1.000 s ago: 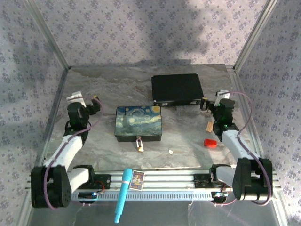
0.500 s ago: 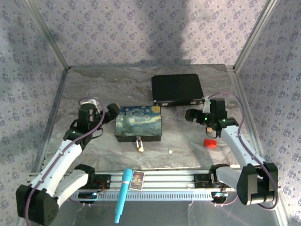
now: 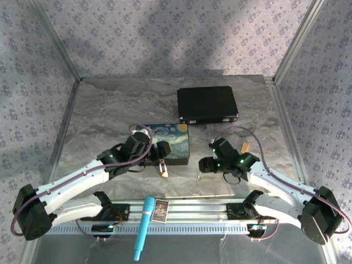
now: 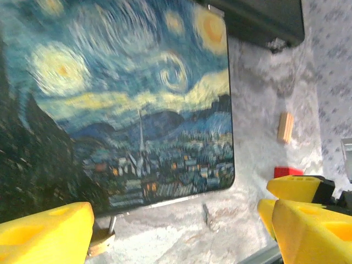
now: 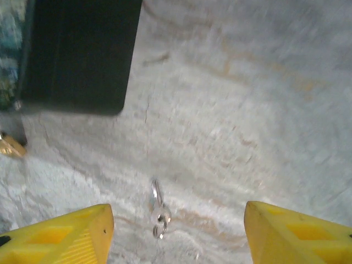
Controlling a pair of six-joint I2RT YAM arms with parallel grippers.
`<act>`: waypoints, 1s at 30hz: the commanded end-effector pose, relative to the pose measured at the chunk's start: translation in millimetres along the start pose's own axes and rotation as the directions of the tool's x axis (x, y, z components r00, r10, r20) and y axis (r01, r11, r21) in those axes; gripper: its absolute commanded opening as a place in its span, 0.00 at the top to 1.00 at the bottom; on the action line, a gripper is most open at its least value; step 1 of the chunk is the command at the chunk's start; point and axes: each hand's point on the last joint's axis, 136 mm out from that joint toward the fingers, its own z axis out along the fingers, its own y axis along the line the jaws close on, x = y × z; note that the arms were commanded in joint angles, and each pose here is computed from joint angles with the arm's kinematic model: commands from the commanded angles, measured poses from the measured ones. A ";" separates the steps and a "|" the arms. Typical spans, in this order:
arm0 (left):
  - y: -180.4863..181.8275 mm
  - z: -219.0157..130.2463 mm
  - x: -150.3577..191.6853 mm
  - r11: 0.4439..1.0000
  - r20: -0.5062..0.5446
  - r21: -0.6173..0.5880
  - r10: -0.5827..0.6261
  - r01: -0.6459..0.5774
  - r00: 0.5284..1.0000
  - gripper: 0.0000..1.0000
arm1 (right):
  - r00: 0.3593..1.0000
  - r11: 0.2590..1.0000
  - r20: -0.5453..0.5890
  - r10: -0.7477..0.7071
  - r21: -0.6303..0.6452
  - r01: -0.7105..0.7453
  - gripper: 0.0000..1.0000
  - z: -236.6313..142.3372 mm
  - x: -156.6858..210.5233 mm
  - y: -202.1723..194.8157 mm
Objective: Unlock a padlock with a key
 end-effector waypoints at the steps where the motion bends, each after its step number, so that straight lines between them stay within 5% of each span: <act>1: -14.8 2.6 0.0 1.000 0.021 0.019 -0.021 0.021 1.000 0.14 | 0.997 0.996 -0.003 0.079 0.038 -0.078 0.36 6.6 13.1 0.0; 10: -12.4 11.6 10.9 0.999 0.012 -0.018 0.038 -0.038 0.999 0.14 | 0.994 0.996 -0.072 0.079 0.038 -0.077 0.51 24.6 38.5 9.9; 30: 13.2 9.4 9.8 0.996 0.058 -0.088 0.019 -0.014 0.998 0.14 | 0.991 0.977 -0.133 -0.004 0.209 0.032 0.65 45.9 52.3 12.9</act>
